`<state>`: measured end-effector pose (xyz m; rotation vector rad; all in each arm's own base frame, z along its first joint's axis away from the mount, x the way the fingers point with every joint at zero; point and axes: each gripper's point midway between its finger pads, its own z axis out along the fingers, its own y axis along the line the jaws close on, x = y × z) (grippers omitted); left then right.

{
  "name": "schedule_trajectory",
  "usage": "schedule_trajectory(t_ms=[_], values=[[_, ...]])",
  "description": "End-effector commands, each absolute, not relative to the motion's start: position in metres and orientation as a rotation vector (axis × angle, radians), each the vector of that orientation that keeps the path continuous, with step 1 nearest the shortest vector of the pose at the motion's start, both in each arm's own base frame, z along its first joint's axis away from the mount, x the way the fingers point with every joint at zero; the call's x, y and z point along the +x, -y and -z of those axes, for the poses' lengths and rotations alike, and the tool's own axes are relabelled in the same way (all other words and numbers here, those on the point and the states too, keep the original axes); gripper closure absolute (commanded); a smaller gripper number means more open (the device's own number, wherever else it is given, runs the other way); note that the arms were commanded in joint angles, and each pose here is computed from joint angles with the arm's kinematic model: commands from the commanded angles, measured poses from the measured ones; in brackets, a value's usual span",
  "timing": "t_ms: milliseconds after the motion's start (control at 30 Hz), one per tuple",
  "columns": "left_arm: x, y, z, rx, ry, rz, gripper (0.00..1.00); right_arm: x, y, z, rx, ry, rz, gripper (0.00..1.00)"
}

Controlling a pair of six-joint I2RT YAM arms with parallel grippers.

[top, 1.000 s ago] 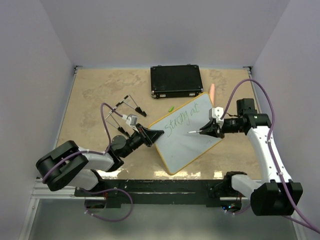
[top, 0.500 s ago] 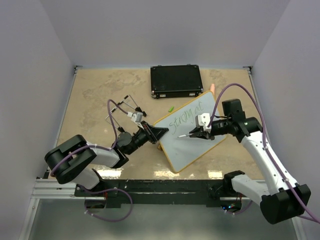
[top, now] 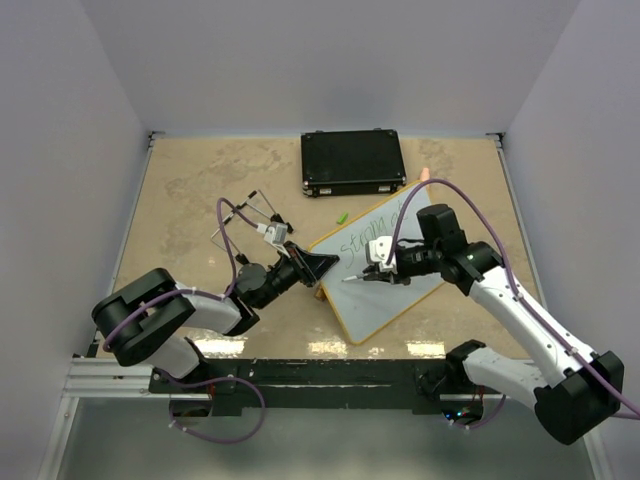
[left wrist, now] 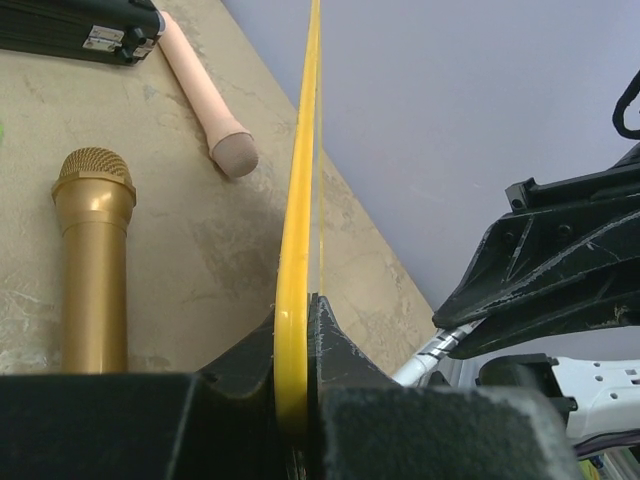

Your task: Write a sentence on the whiteboard

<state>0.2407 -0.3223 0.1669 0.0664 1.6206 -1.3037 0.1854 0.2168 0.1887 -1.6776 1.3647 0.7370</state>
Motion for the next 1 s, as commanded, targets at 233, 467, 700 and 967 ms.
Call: schedule_trajectory(t_ms=[233,467,700,967], values=[[0.251,0.323,-0.17,0.074,-1.585,1.24,1.0,0.199,-0.227,-0.188,-1.649,-1.379,-0.626,1.0],[0.252,0.322,-0.169,0.063,-1.579,1.236,1.0,0.197,-0.225,-0.185,-1.676,-1.383,-0.61,1.0],[0.252,0.32,-0.168,0.058,-1.582,1.23,1.0,0.191,-0.221,-0.181,-1.706,-1.38,-0.614,1.0],[0.251,0.319,-0.169,0.058,-1.578,1.232,1.0,0.196,-0.22,-0.182,-1.686,-1.396,-0.586,1.0]])
